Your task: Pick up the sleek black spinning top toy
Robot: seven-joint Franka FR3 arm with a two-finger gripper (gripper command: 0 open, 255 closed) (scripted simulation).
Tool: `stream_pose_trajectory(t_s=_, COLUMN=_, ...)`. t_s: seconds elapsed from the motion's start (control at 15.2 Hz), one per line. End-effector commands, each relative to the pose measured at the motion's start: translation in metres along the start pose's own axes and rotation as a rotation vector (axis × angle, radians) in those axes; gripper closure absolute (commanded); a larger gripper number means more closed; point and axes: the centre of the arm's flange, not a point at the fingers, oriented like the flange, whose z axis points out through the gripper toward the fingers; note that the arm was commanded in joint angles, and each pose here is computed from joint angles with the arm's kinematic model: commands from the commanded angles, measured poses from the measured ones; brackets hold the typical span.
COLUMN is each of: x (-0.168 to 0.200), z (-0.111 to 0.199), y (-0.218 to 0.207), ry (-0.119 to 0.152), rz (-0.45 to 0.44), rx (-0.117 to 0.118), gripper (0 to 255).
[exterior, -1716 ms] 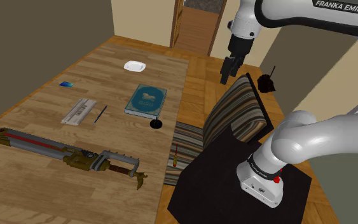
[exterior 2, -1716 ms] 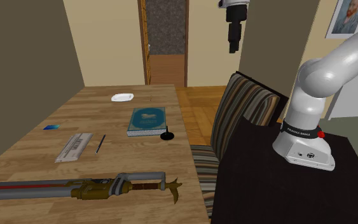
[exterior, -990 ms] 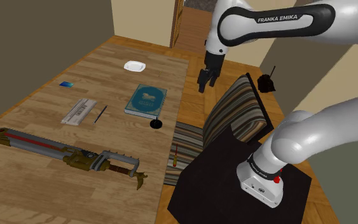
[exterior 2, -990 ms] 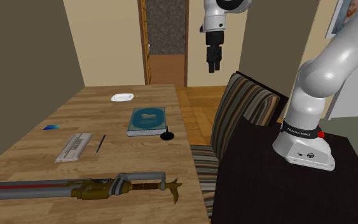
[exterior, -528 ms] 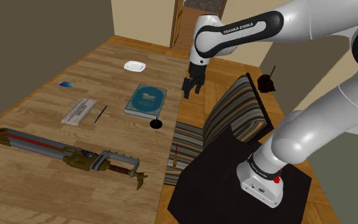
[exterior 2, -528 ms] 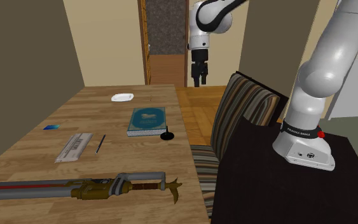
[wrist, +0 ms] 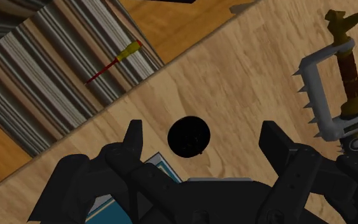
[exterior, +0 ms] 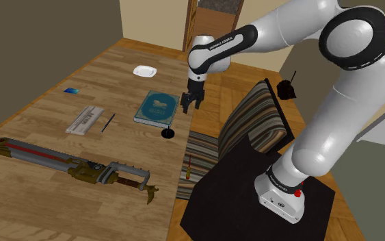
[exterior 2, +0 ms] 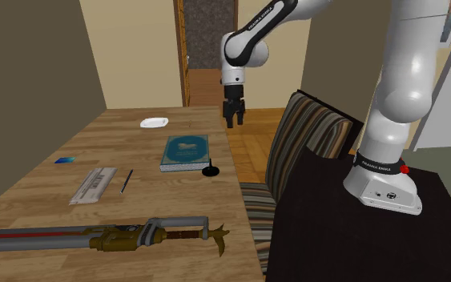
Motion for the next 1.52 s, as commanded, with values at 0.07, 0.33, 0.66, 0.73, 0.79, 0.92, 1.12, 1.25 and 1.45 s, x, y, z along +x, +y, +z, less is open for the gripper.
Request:
stream_pose_trajectory(t_s=0.07, x=0.030, z=0.032, y=0.005, ry=-0.010, rz=0.006, rx=0.023, gripper=0)
stream_pose_trajectory(t_s=0.33, x=0.069, z=0.070, y=0.009, ry=-0.024, rz=0.014, rx=0.054, gripper=0)
stream_pose_trajectory(t_s=0.66, x=0.117, z=0.118, y=0.012, ry=-0.041, rz=0.024, rx=0.092, gripper=0)
stream_pose_trajectory(t_s=0.73, x=0.127, z=0.128, y=0.013, ry=-0.044, rz=0.026, rx=0.100, gripper=0)
stream_pose_trajectory(t_s=0.79, x=0.136, z=0.138, y=0.013, ry=-0.048, rz=0.028, rx=0.108, gripper=0)
stream_pose_trajectory(t_s=0.92, x=0.145, z=0.151, y=0.015, ry=-0.051, rz=0.029, rx=0.114, gripper=0)
stream_pose_trajectory(t_s=1.12, x=0.147, z=0.167, y=0.018, ry=-0.051, rz=0.029, rx=0.114, gripper=0)
stream_pose_trajectory(t_s=1.25, x=0.149, z=0.177, y=0.020, ry=-0.051, rz=0.029, rx=0.114, gripper=0)
stream_pose_trajectory(t_s=1.45, x=0.150, z=0.185, y=0.021, ry=-0.051, rz=0.029, rx=0.114, gripper=0)
